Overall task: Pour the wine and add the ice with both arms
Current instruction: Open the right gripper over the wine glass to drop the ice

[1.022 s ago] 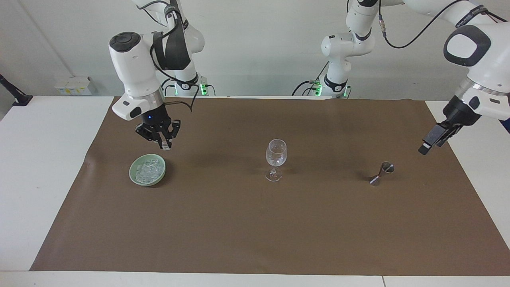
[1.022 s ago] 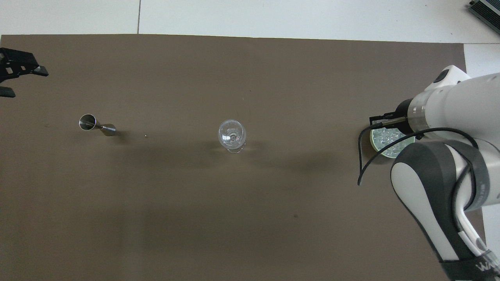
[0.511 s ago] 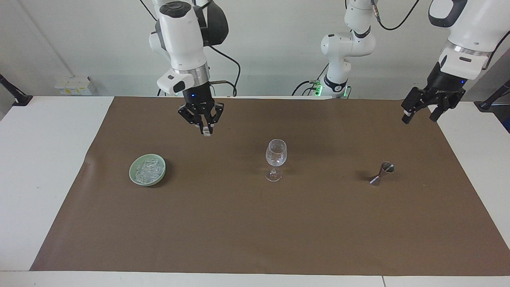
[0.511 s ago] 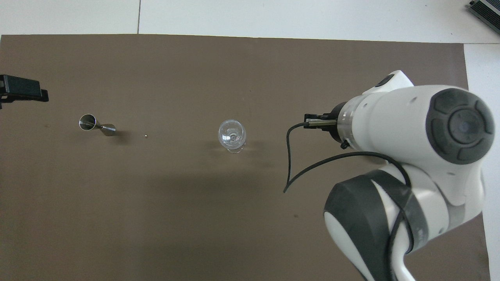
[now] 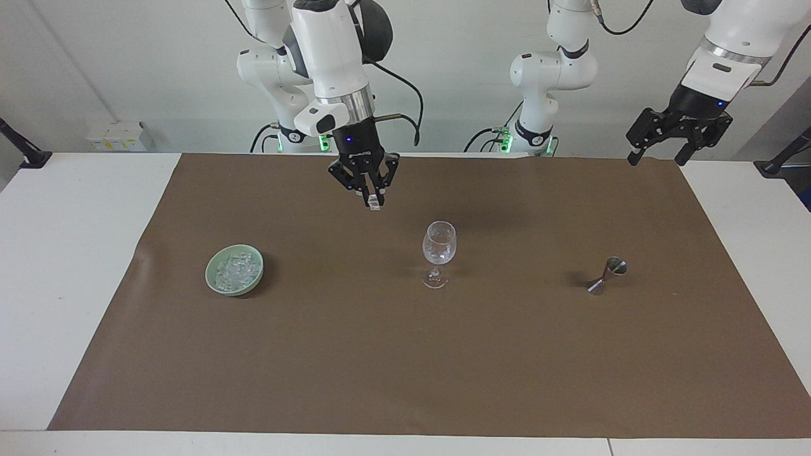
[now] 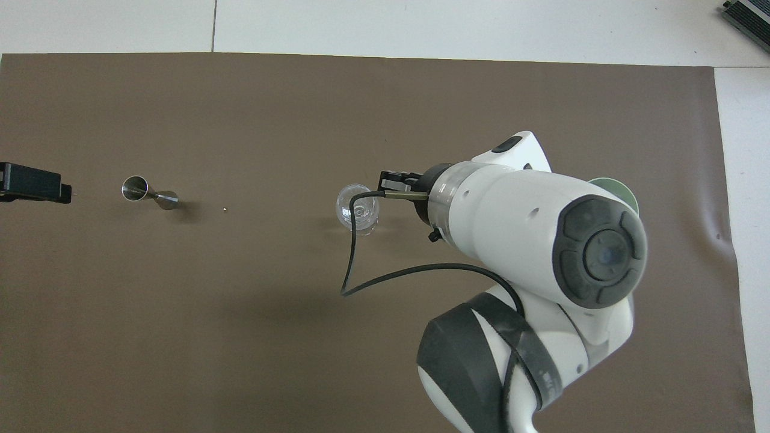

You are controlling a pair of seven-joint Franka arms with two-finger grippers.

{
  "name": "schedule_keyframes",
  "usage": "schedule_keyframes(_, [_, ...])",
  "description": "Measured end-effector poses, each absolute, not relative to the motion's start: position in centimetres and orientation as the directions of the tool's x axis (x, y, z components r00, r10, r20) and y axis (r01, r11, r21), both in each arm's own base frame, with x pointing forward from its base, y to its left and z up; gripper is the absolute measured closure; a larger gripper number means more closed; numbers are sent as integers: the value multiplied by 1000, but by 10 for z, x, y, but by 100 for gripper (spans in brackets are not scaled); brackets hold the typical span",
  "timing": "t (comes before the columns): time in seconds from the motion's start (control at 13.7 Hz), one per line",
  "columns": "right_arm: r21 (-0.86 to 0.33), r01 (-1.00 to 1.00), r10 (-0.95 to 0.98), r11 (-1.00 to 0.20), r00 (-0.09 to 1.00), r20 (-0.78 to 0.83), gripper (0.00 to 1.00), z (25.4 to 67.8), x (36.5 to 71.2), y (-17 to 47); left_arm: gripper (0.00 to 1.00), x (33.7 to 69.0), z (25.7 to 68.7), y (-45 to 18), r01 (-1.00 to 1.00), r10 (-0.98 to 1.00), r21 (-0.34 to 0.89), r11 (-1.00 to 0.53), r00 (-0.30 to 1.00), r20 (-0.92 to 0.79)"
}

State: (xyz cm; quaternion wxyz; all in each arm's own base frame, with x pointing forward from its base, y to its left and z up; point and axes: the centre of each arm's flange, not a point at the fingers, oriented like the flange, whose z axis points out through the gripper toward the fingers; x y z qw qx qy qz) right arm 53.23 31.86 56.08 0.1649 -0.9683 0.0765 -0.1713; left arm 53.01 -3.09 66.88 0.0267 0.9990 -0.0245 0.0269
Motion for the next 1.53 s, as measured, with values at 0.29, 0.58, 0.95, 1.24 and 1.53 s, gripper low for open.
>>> schedule_keyframes(0.29, [-400,-78,-209,-913,932,297,78,534,529,358,0,529,668,-42,-70,-68,50,-996,996,50])
schedule_keyframes(0.58, [-405,-78,-207,-911,936,284,78,519,532,365,0,528,666,-41,-68,-66,50,-996,997,44])
schedule_keyframes(0.95, [-411,-76,-207,-908,937,283,78,502,539,369,0,528,666,-37,-61,-59,51,-997,997,42])
schedule_keyframes(1.24, [-402,-71,-189,-913,947,261,78,484,538,379,0,528,666,-37,-61,-59,51,-997,997,41])
schedule_keyframes(1.53, [-399,-73,-188,-914,948,257,78,480,537,378,0,527,666,-37,-61,-59,51,-997,997,41])
